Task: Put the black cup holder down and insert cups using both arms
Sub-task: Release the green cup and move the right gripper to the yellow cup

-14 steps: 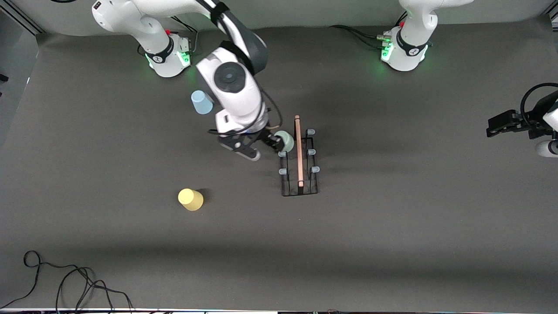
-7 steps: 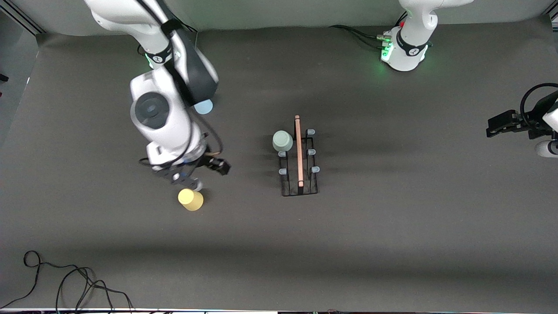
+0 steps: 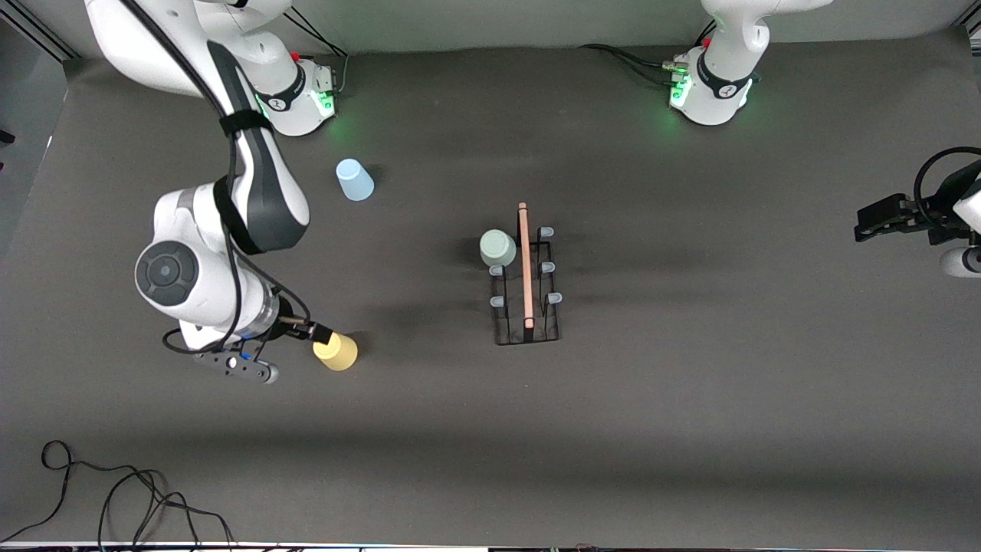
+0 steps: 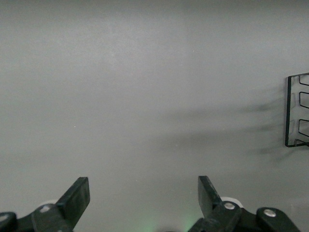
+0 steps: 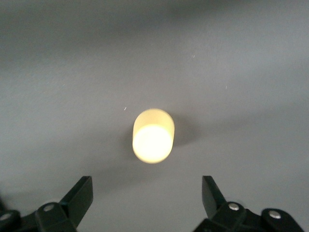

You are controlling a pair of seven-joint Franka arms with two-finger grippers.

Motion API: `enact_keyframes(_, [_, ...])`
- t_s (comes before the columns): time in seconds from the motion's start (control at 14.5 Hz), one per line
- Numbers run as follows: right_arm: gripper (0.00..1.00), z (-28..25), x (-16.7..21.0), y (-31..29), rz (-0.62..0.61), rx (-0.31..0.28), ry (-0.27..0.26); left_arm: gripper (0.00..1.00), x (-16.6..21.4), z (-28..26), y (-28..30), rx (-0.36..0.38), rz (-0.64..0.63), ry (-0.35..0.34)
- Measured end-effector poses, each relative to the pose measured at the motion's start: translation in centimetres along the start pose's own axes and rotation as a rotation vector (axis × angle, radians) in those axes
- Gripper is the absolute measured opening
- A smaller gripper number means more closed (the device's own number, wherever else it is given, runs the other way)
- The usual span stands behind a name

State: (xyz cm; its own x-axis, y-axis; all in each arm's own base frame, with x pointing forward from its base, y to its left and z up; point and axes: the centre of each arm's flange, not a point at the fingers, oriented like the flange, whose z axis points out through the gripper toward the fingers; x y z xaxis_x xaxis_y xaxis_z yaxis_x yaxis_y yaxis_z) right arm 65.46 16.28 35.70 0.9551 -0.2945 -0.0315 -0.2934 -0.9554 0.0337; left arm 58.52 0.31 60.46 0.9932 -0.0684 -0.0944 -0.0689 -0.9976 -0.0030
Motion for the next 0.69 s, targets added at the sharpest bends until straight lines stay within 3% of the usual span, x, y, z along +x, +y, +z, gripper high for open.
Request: enact_keyframes(0.69, [1.0,12.7,1.8,-1.1,-0.013,-0.001,0.049,0.98,0.1,0.0,0.0,-0.002,0.0,0.005])
